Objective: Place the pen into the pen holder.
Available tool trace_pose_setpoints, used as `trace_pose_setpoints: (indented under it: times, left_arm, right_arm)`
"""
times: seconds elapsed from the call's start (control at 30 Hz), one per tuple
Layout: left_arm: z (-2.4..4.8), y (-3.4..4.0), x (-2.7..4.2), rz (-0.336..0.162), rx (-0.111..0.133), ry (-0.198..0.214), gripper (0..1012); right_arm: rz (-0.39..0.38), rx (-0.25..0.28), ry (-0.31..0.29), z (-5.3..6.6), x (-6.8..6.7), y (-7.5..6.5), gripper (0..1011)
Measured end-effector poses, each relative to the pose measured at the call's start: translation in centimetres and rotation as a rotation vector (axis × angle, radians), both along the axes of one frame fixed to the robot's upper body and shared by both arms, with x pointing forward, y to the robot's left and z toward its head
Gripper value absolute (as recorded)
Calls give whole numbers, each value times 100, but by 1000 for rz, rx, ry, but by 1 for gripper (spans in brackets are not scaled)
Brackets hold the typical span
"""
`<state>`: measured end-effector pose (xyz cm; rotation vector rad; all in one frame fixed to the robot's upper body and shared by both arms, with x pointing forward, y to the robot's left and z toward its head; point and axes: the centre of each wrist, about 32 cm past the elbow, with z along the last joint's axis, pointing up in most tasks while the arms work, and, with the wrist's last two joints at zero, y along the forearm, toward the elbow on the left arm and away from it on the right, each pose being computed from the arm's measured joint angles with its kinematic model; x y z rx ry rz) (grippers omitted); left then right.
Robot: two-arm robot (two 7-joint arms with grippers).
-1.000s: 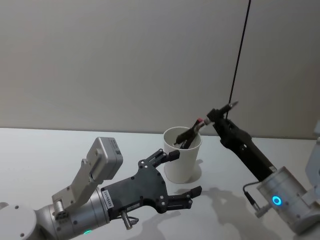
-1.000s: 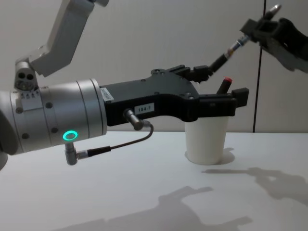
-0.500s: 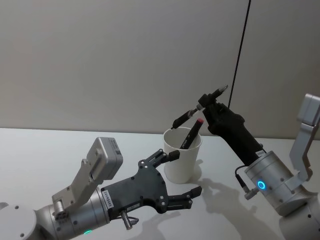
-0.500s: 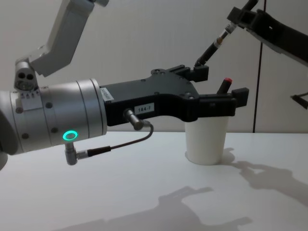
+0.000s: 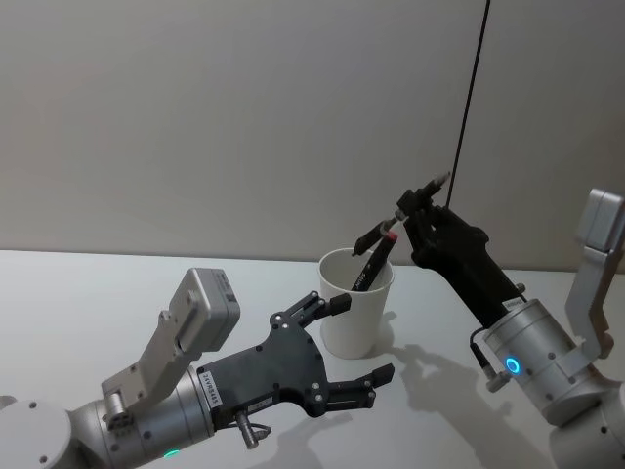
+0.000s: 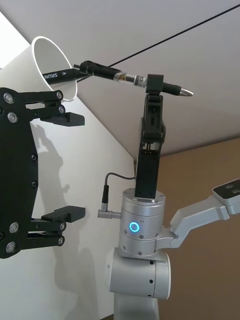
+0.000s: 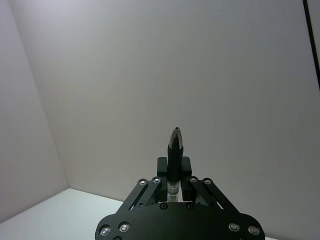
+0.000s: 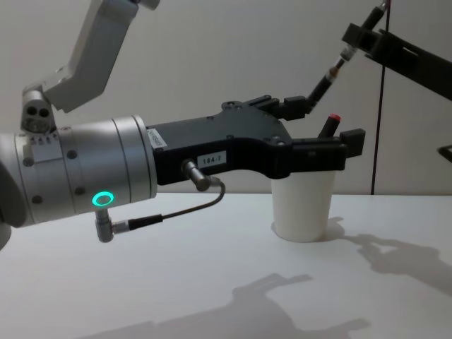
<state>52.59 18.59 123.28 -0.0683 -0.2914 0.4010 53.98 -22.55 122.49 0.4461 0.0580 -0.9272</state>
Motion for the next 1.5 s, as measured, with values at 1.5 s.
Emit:
trace_pose_setpoints:
  times: [1.5]
  left_arm:
    - [0,0,0,0,0,0,1002]
  right_arm:
    - [-122,-249,41,-91,43,266,147]
